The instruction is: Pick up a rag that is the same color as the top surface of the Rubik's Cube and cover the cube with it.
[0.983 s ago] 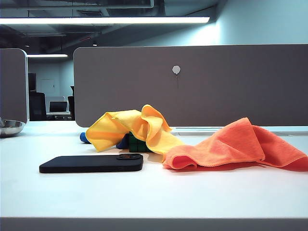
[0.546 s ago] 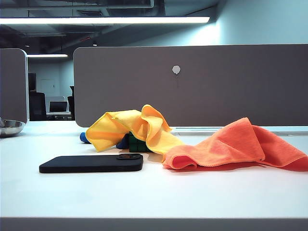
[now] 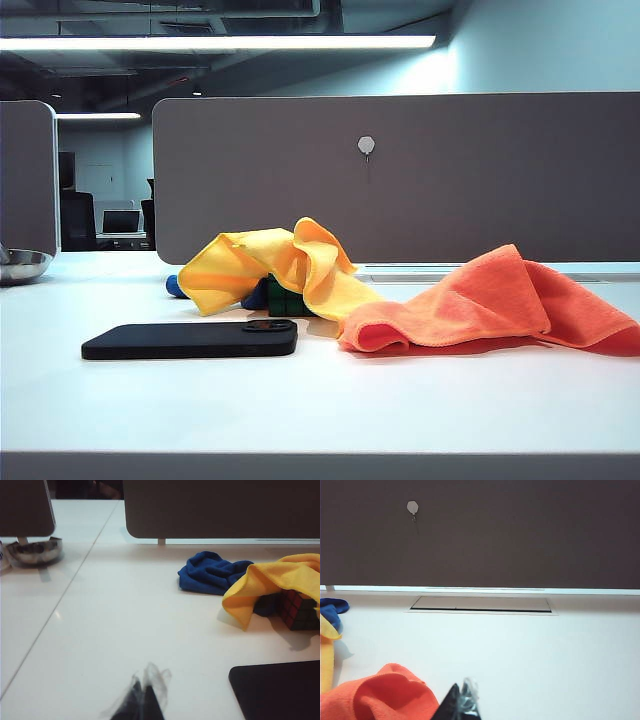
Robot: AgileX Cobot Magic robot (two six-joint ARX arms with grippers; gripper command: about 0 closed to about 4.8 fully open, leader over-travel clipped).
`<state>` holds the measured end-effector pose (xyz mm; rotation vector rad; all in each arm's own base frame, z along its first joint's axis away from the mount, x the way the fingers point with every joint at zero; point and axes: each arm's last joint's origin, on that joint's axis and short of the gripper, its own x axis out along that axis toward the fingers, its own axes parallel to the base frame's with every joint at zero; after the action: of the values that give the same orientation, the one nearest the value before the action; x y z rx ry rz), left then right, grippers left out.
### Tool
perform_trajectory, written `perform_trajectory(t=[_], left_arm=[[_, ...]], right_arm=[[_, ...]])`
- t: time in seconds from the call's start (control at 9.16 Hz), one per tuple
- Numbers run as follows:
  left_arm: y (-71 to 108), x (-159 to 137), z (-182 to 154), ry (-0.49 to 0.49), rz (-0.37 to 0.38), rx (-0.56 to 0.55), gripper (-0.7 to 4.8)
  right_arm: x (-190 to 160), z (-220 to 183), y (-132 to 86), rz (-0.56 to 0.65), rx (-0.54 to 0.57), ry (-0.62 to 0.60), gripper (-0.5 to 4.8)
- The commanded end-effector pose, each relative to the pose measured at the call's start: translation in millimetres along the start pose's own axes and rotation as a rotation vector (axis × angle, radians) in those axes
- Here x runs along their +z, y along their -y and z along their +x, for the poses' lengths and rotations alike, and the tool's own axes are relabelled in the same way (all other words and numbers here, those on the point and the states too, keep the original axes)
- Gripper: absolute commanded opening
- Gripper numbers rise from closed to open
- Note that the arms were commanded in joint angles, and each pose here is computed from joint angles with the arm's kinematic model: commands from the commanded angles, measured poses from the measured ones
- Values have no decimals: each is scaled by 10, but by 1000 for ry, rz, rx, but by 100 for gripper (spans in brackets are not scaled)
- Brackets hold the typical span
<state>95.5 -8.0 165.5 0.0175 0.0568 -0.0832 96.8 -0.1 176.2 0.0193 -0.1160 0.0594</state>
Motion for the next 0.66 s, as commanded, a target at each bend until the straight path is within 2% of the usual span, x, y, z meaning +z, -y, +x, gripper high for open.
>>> perform_trajectory(t=[0.11, 0.22, 0.33, 0.55, 0.66], left_arm=[[-1, 24, -1, 21, 87, 3, -6], [-1, 29, -1, 25, 85, 3, -6], [0, 129, -9, 129, 78, 2, -6], [-1, 149, -12, 150, 77, 3, -6], [-1, 142, -11, 143, 35, 1, -6]], right_arm=[[4, 0, 1, -2, -3, 15, -1], [4, 0, 1, -2, -3, 15, -1], [30, 0, 0, -5, -2, 42, -1], [74, -3, -2, -8, 0, 87, -1], [76, -3, -4, -9, 8, 90, -1]])
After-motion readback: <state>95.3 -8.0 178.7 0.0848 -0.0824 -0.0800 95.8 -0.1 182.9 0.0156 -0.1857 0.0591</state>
